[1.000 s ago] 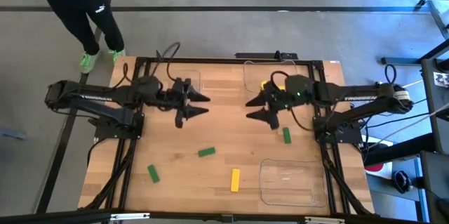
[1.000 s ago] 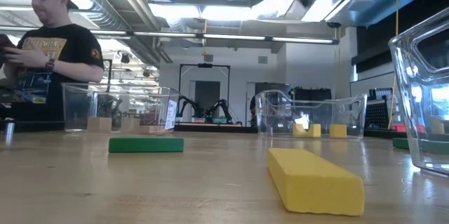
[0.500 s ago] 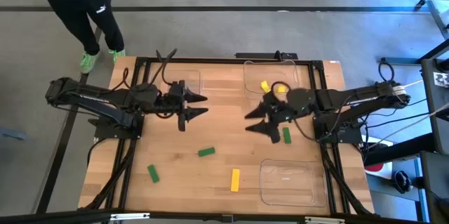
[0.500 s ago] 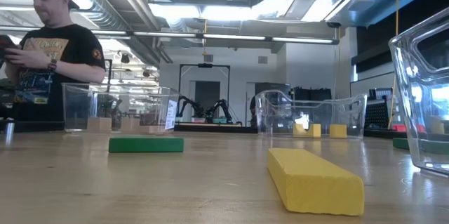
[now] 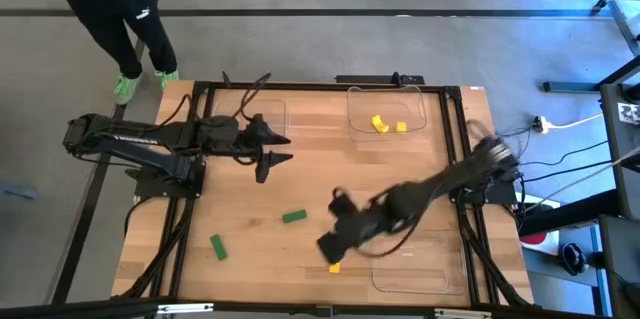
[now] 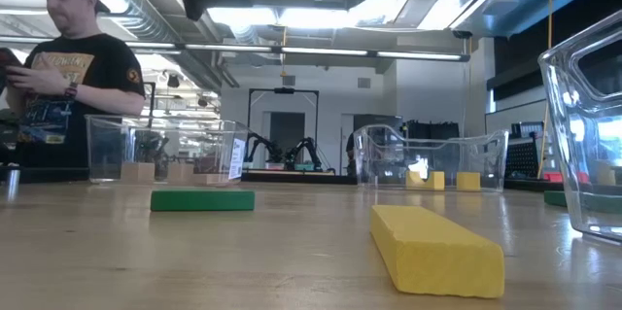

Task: Sort & place blocks by color
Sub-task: Put the yellow block into the top right transparent bin

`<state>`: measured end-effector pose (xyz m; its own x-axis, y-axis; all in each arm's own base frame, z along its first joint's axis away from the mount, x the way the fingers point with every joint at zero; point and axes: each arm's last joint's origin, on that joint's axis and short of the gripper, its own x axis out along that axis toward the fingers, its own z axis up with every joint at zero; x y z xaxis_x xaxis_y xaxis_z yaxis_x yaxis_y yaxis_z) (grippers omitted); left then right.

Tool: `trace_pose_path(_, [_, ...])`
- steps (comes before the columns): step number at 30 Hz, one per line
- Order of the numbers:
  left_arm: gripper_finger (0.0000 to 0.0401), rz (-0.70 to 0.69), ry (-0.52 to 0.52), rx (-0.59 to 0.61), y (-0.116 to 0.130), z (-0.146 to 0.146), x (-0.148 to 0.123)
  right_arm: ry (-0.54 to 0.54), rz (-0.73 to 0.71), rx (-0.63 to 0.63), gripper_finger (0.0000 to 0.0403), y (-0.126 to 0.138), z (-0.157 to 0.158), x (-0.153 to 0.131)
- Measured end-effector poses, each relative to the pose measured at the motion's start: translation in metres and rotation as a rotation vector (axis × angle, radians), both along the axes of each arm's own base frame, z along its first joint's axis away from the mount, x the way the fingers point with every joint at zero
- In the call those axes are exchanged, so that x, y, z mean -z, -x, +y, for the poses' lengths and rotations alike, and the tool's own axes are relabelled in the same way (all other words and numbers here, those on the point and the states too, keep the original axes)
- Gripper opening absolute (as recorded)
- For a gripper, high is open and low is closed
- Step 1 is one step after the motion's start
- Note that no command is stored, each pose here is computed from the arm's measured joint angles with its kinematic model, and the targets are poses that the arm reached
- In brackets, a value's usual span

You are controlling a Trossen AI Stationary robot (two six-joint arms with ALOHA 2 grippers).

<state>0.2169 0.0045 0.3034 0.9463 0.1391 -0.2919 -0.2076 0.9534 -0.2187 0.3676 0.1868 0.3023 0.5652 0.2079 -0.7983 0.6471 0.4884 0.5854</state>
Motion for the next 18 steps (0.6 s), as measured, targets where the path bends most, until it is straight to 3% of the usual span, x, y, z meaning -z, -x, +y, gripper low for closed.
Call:
trace_pose_path(6, [0.0193,0.053,-0.09,0.031,0.001,0.0,0.004,-0.119,0.228,0.214,0.0275,-0.024,0.034,0.055])
trace_pose_path(9, [0.0144,0.075,-0.121,0.042,0.002,0.0,0.005,-0.146,0.329,0.295,0.0275,-0.03,0.043,0.08])
trace_pose_path(14, [0.0018,0.078,-0.141,0.046,0.002,0.001,0.005,-0.155,0.442,0.372,0.0275,-0.035,0.044,0.11])
trace_pose_path(18, [0.0003,0.075,-0.139,0.04,0.002,0.004,0.005,-0.124,0.476,0.405,0.0275,-0.037,0.036,0.117])
